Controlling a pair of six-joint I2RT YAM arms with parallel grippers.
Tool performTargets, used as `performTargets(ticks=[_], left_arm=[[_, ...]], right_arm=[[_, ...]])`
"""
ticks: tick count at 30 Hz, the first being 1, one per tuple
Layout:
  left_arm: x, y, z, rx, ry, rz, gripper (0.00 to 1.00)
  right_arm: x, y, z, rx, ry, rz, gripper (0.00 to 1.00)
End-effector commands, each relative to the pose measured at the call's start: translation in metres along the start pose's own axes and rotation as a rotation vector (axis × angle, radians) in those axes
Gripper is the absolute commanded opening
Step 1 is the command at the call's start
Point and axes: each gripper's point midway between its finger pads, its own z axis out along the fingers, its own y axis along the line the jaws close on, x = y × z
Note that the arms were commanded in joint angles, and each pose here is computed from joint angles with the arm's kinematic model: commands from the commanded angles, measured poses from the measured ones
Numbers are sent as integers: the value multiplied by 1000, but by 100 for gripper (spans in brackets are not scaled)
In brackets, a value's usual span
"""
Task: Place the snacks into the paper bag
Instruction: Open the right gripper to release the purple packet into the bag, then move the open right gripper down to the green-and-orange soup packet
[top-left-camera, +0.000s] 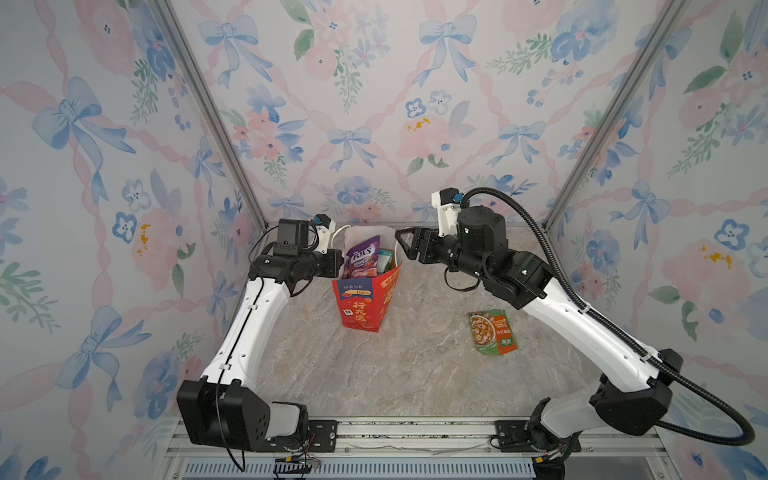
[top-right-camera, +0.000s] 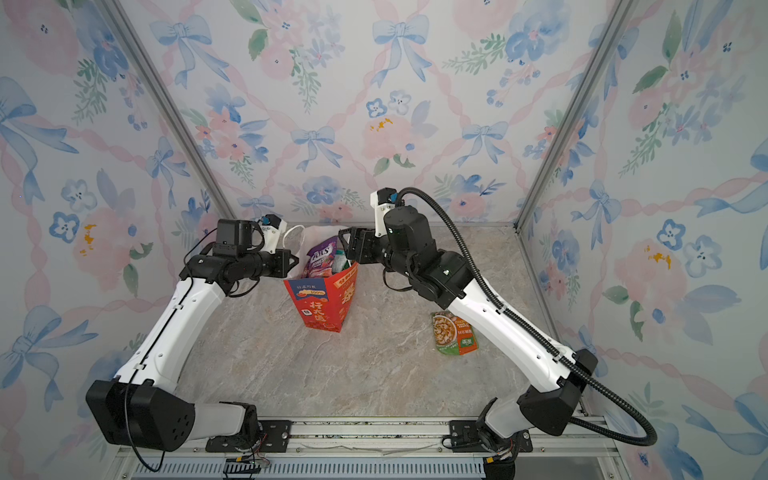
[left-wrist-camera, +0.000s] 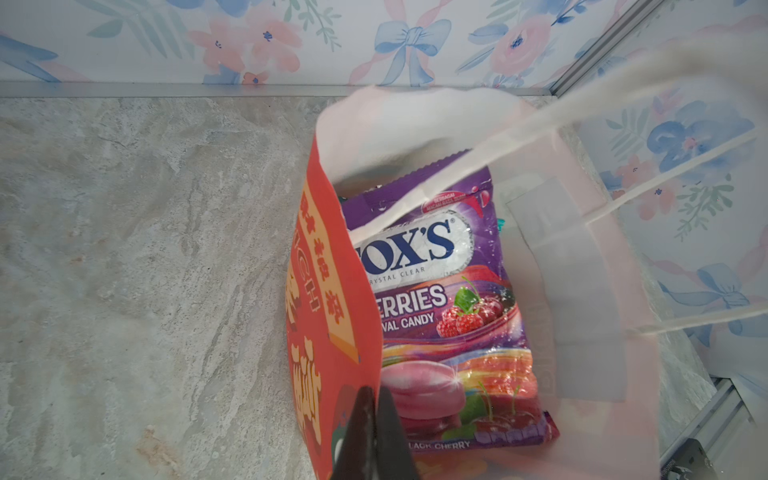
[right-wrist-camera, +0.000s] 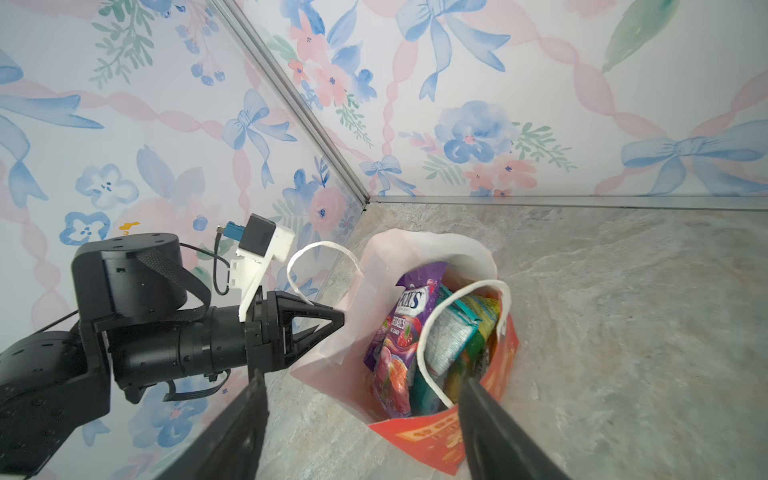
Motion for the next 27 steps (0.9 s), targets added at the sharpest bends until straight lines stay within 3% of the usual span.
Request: performTargets(ticks=[1,9,14,21,27], left_arm=[[-3,-5,-8,17,-25,22,0],[-3,-4,-8,19,-23,21,0],[-2,-4,-7,20,-21,20,0],[-2,-5,-6,26,-19,13,0],[-2,-5,-7,24,-20,11,0]], right_arm=[[22,-40,-8,141,64,-53,75],[72,-146,-51,389,150,61,84],[130,-222,-88,568,235,183,99],[200,-293,-131,752,292,353,96],[229,-320,-136,767,314,464,97]])
